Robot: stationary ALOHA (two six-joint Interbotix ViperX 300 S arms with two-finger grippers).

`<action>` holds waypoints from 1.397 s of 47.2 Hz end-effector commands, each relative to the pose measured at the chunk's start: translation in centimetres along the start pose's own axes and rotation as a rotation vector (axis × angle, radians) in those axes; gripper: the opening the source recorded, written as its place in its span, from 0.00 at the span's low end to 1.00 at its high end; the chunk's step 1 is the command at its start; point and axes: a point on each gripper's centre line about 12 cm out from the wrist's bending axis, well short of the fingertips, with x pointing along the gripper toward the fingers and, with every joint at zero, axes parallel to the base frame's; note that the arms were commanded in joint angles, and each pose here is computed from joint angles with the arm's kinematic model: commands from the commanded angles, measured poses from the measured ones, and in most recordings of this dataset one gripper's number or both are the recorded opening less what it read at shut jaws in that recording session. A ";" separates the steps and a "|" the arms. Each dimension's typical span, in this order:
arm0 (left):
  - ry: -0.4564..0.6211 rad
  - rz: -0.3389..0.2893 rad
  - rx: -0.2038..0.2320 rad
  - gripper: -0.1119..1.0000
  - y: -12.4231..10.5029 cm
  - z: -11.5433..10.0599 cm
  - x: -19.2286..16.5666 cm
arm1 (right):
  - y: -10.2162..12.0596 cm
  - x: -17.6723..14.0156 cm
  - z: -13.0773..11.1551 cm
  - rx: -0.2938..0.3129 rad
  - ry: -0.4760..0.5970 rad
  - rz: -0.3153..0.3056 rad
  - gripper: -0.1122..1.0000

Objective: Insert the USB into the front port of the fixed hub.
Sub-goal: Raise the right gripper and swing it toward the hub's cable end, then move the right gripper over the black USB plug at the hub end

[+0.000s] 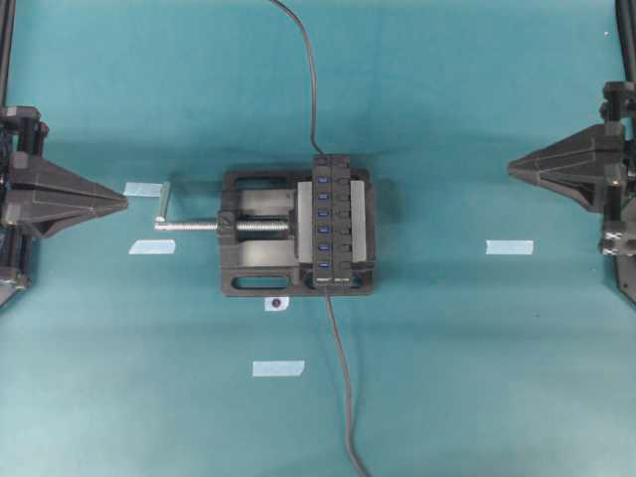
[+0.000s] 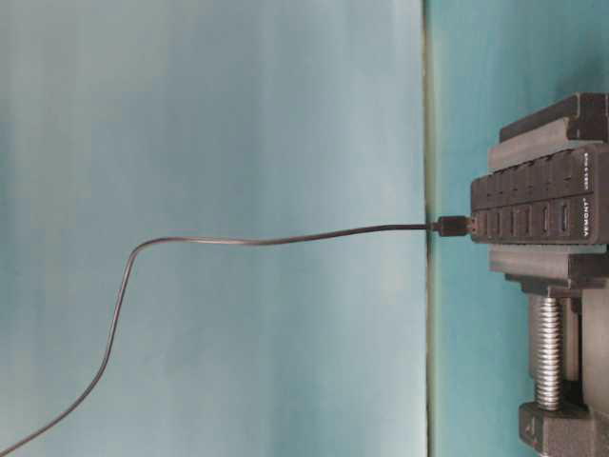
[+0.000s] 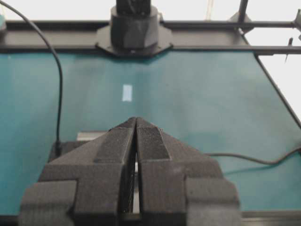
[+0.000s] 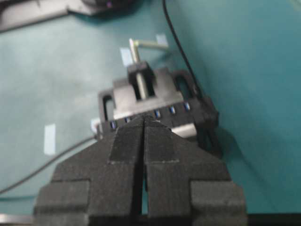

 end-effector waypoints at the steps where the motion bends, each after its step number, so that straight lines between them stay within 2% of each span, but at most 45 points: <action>1: -0.017 -0.002 0.000 0.10 0.0 1.1 0.2 | 0.0 0.3 1.0 0.015 0.000 -0.008 0.06; 18: 0.025 -0.001 0.002 0.10 0.0 0.7 0.2 | -0.2 2.9 0.9 -0.021 0.116 -0.040 0.06; 51: 0.069 0.001 -0.002 0.10 0.0 0.3 0.2 | -1.7 7.3 1.0 -0.009 0.220 -0.111 0.06; 59: 0.071 0.001 -0.002 0.10 0.0 0.3 0.1 | -1.8 8.9 0.9 -0.029 0.257 -0.115 0.06; 66: 0.066 0.000 0.000 0.10 0.0 0.4 0.1 | -2.0 10.4 1.0 -0.071 0.282 -0.116 0.06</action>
